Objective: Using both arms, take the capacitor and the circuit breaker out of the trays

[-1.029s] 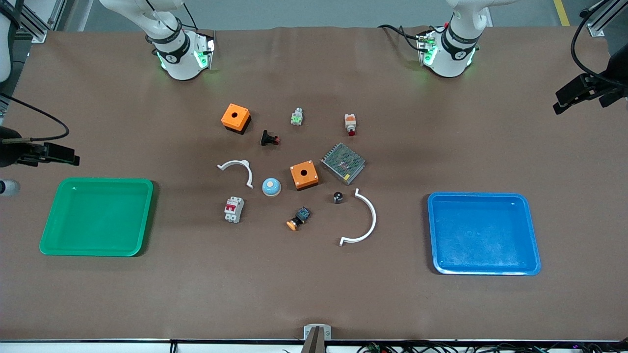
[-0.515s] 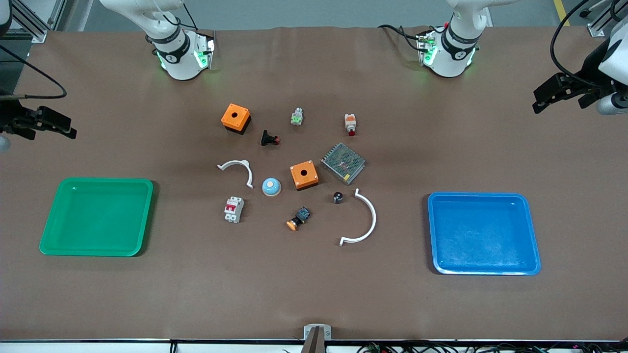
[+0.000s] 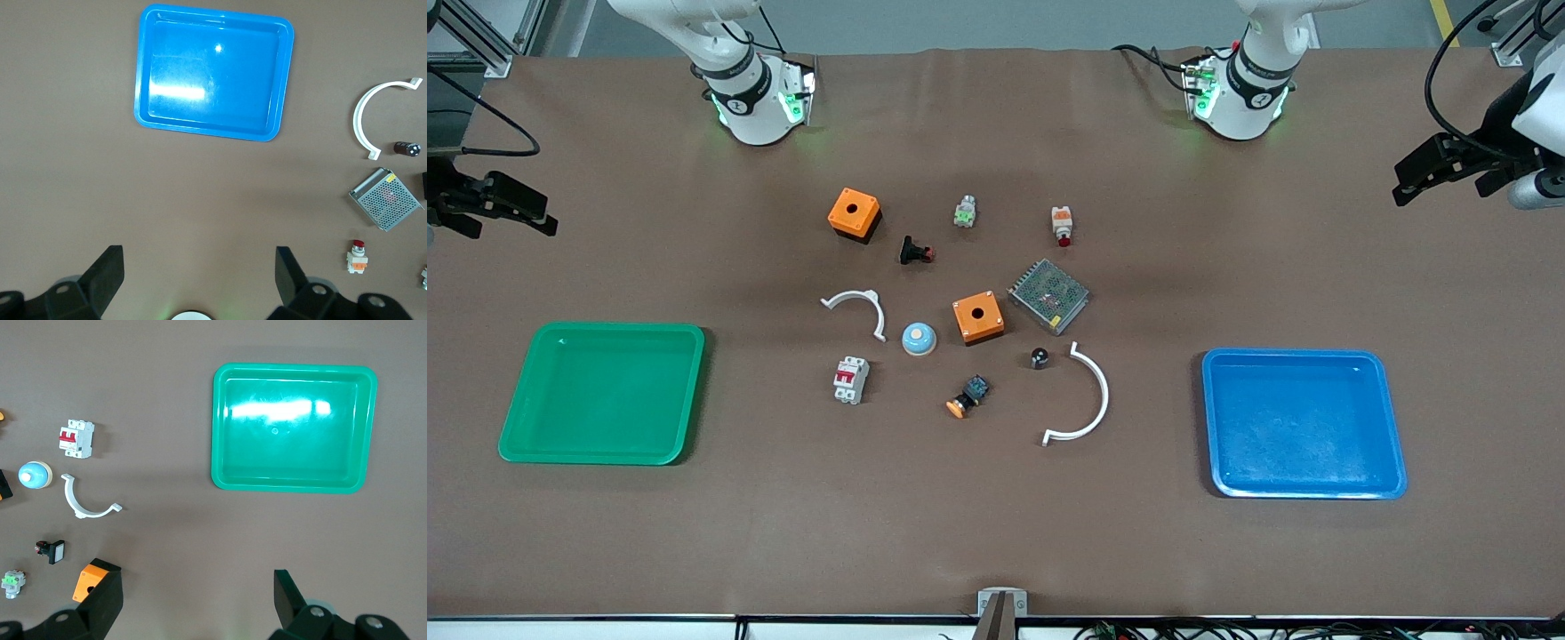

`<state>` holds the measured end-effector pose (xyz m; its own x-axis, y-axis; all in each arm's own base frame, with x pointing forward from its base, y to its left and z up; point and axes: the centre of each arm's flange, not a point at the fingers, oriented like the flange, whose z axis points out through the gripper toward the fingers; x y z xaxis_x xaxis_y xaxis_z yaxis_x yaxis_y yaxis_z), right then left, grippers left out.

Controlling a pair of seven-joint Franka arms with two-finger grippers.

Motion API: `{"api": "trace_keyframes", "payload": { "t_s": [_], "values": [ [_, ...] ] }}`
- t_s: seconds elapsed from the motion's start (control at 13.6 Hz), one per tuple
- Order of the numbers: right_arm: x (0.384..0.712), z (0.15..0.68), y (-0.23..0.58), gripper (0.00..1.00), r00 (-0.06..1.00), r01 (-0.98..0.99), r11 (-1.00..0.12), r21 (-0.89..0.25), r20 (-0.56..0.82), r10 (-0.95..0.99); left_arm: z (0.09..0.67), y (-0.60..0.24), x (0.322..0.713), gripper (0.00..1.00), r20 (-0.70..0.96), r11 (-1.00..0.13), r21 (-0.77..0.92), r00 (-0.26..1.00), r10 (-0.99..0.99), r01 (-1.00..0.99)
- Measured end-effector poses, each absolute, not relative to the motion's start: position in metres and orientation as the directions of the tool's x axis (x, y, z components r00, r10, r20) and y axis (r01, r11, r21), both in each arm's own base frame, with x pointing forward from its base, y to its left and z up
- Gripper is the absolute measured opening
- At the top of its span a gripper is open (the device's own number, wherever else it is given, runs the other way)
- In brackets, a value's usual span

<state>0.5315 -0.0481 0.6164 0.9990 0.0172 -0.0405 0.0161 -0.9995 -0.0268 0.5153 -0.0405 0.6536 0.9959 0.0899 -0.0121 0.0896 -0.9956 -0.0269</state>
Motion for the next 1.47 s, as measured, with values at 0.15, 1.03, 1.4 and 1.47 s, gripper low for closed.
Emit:
{"api": "trace_keyframes", "payload": {
  "t_s": [0.15, 1.03, 1.4, 1.47],
  "values": [
    [0.529, 0.62, -0.048, 1.0, 0.999, 0.02, -0.999, -0.027, -0.033, 0.02, 0.652, -0.04, 0.515, 1.0, -0.015, -0.996, -0.027, 0.996, 0.09, 0.089],
    [0.521, 0.629, -0.049, 1.0, 0.999, 0.035, -0.999, -0.027, -0.018, 0.035, 0.648, -0.037, 0.52, 1.0, -0.021, -0.996, -0.025, 0.996, 0.09, 0.089],
    [0.519, 0.628, -0.052, 1.0, 0.999, 0.029, -0.999, -0.025, -0.021, 0.03, 0.649, -0.037, 0.521, 1.0, -0.019, -0.996, -0.024, 0.996, 0.09, 0.09],
    [0.518, 0.628, -0.052, 1.0, 0.999, 0.029, -0.999, -0.025, -0.02, 0.03, 0.649, -0.036, 0.521, 1.0, -0.019, -0.996, -0.024, 0.996, 0.091, 0.09]
  ]
}}
